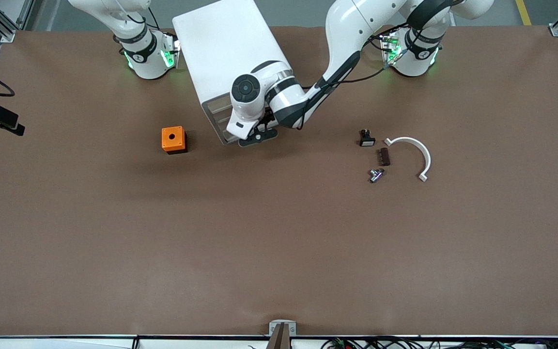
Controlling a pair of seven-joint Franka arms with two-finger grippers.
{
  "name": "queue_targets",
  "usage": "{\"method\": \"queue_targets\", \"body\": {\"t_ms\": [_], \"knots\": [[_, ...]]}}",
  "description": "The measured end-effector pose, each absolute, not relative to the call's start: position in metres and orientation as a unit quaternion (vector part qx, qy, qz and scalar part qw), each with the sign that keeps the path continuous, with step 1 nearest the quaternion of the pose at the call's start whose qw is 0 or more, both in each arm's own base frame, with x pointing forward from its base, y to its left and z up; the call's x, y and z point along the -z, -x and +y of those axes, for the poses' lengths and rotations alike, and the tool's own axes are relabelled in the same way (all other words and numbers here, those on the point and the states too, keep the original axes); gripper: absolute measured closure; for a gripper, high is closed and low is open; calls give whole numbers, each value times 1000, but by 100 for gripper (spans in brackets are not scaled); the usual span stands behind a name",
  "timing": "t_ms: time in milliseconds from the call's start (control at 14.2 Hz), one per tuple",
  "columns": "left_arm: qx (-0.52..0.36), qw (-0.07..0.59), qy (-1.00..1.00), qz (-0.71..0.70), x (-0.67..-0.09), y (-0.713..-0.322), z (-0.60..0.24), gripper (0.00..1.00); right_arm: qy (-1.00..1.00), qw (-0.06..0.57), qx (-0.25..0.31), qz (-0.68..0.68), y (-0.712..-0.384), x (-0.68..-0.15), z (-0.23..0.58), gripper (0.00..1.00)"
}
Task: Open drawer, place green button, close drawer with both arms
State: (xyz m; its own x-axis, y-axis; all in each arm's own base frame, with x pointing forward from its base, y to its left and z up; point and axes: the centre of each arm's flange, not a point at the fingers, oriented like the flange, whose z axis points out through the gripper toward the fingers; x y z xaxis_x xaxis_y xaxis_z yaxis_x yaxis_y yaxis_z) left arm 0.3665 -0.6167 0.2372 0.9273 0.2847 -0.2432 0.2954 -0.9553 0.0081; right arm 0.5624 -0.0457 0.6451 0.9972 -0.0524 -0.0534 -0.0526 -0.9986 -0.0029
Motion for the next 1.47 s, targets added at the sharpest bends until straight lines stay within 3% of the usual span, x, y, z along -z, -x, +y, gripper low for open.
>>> {"method": "queue_targets", "body": {"t_ms": [421, 702, 1123, 1474], "knots": [[104, 54, -986, 122, -260, -496, -523, 0, 999, 2, -26, 26, -563, -645, -46, 0], [93, 58, -990, 94, -299, -556, -452, 0, 999, 2, -24, 27, -563, -646, -46, 0], [69, 39, -996, 36, -347, -613, -349, 0, 1000, 2, -17, 27, -565, -647, -46, 0], [51, 20, -998, -14, -388, -635, -286, 0, 1000, 2, -17, 25, -566, -645, -44, 0]]}}
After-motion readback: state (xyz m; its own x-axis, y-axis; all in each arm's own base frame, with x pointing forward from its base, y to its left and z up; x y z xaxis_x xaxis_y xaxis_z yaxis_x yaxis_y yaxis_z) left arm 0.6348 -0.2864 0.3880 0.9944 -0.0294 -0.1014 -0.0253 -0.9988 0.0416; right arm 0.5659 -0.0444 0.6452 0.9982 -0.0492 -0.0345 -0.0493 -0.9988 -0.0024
